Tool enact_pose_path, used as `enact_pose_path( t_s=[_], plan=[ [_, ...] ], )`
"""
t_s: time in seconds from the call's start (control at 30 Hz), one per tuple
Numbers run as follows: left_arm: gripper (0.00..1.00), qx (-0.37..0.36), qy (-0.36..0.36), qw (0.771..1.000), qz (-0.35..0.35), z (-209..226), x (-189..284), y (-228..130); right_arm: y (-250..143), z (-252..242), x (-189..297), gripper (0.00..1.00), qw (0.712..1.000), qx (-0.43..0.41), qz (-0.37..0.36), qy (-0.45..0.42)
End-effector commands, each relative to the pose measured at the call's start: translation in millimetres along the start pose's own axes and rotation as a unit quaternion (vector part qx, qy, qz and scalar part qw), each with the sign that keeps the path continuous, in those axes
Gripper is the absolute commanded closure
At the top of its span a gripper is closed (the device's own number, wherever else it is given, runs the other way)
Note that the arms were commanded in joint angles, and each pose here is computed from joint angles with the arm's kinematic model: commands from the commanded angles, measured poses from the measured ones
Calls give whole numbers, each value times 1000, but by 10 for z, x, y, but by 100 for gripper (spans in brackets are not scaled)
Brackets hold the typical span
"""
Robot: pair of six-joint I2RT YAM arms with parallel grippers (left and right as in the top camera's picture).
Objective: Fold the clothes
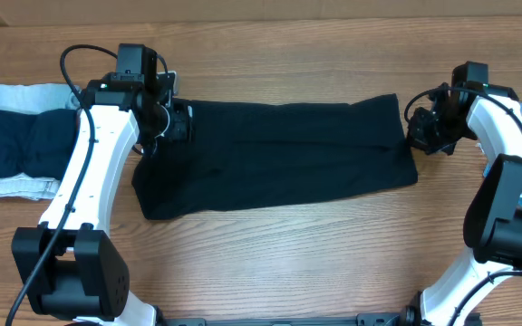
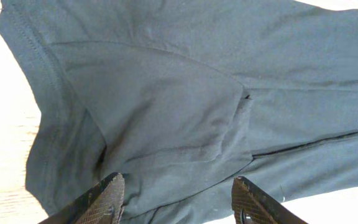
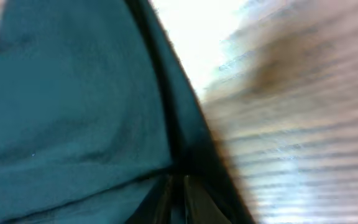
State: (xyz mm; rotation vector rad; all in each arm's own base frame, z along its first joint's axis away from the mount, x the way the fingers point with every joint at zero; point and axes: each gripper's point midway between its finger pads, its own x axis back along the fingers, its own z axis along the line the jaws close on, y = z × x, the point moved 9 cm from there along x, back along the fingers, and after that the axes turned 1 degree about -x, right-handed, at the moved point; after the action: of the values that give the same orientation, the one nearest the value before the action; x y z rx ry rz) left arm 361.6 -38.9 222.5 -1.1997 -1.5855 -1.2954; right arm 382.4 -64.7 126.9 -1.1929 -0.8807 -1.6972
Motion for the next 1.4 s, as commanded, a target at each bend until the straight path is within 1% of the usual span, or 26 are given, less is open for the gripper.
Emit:
enact_pose_path(
  t_s=[0.0,0.1,0.2,0.27,0.3,0.37,0.43,0.47,0.5,0.53,0.63,0.67,0.7,0.77,0.9,1.03,1.1,1.13,1.27,1.37],
  plan=[
    [40,3,-14,1000,-4,-51,27,-14,53,91,102,84,999,28,-30,26],
    [40,3,-14,1000,-4,-51,27,-14,109,83,105,83,998,32,-48,17],
    [40,3,-16,1000,-4,-53,27,-14,102,64,98,82,998,31,-46,8],
    [40,3,-16,1000,-4,-53,27,-12,52,42,83,78,999,26,-32,0],
    [40,3,-16,1000,-5,-54,27,-9,-12,-19,37,76,999,21,-19,-24],
    [39,2,-16,1000,-9,-55,27,2,-132,-101,-90,68,999,13,0,-40],
    [39,2,-17,1000,-11,-56,27,9,-207,-149,-187,66,999,0,7,-41],
    [38,1,-16,1000,-12,-56,27,11,-221,-161,-215,63,999,0,6,-42],
    [38,1,-17,1000,-13,-57,28,15,-227,-166,-231,62,999,0,5,-41],
    [37,1,-17,1000,-14,-57,28,18,-229,-164,-232,63,999,0,6,-41],
    [37,1,-17,1000,-14,-57,28,19,-252,-144,-233,83,999,-1,14,-31],
    [37,1,-17,1000,-15,-57,28,20,-245,-125,-219,88,1000,-1,13,-22],
    [37,1,-17,1000,-15,-57,28,21,-229,-104,-195,90,1000,1,10,-14],
    [36,0,-17,1000,-15,-57,28,21,-183,-51,-56,90,1000,7,-12,-9],
    [35,-1,-17,1000,-20,-59,28,38,-173,36,231,90,998,19,-54,-2],
    [35,-2,-18,999,-27,-62,30,58,-151,65,258,88,998,25,-64,10],
    [35,-2,-18,999,-27,-62,30,58,-153,65,258,85,998,26,-63,11],
    [35,-2,-18,999,-26,-62,29,57,-164,62,257,80,998,25,-60,10],
    [35,-2,-18,999,-28,-62,30,61,-176,61,255,80,998,24,-56,10],
    [35,-2,-19,999,-27,-63,30,60,-179,58,255,83,998,23,-55,9]
  ],
)
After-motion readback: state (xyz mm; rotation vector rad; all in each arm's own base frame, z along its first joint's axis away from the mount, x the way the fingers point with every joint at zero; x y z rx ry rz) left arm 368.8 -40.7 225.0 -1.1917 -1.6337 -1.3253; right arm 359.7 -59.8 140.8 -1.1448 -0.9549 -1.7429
